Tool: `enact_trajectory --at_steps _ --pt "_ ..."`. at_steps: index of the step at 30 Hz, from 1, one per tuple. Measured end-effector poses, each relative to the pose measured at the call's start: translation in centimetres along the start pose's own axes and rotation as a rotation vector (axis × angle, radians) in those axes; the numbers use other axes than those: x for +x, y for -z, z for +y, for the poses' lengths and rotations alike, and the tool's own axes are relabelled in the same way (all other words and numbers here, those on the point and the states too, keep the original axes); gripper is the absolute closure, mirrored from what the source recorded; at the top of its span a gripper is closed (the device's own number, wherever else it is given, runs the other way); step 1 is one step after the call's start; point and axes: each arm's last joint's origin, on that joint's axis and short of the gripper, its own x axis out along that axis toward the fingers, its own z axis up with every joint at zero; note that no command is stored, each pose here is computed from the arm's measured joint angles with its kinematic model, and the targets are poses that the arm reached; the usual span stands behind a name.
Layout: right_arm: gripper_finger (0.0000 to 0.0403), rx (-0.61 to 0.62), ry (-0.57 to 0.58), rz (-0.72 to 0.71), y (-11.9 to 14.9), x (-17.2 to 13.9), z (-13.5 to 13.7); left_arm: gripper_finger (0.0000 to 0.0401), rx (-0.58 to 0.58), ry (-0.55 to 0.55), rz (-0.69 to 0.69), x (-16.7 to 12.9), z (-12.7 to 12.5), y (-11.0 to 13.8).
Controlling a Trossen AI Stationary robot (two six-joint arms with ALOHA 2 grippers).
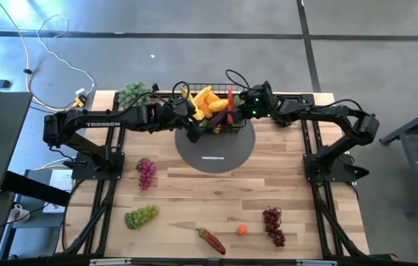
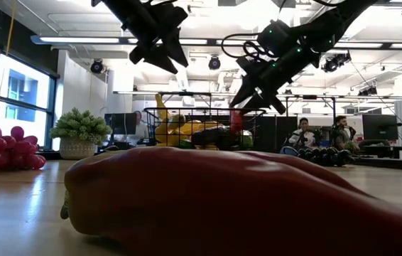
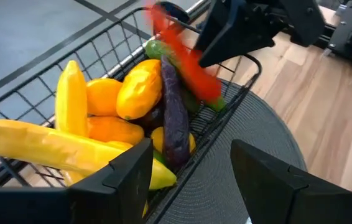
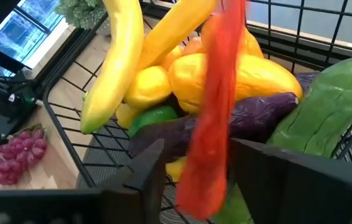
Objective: Build produce basket
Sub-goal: Put the orange carrot into the black wire basket, then put the red pepper into the black wire basket
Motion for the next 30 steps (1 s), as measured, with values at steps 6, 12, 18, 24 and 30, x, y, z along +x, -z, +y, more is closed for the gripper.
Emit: enact_trajectory --at_steps 6,12,18,24,30 --pt "0.0193 0.034 -0.015 0.021 -0.1 -0.1 -0.4 0.0197 -0.002 0.027 0.006 -0.1 -0.3 0.1" --pt "0.0179 0.057 -0.064 0.026 -0.6 -0.7 -0.5 0.0197 0.015 0.083 0.017 -0.4 -1.2 0.3" --pt "0.0179 -0.004 -0.115 -0.026 -1.3 -3.1 0.7 0.0197 0.052 0.159 0.029 -1.0 -3.0 0.9" --pt "0.0179 -0.04 -0.156 -0.03 -1.1 -5.0 2.2 0.0197 0.093 0.273 0.053 -1.9 -4.9 1.6" --pt "0.0179 -0.061 -0.163 -0.031 0.3 -5.9 4.8 0.0196 0.169 0.442 0.092 -2.7 -6.5 2.3"
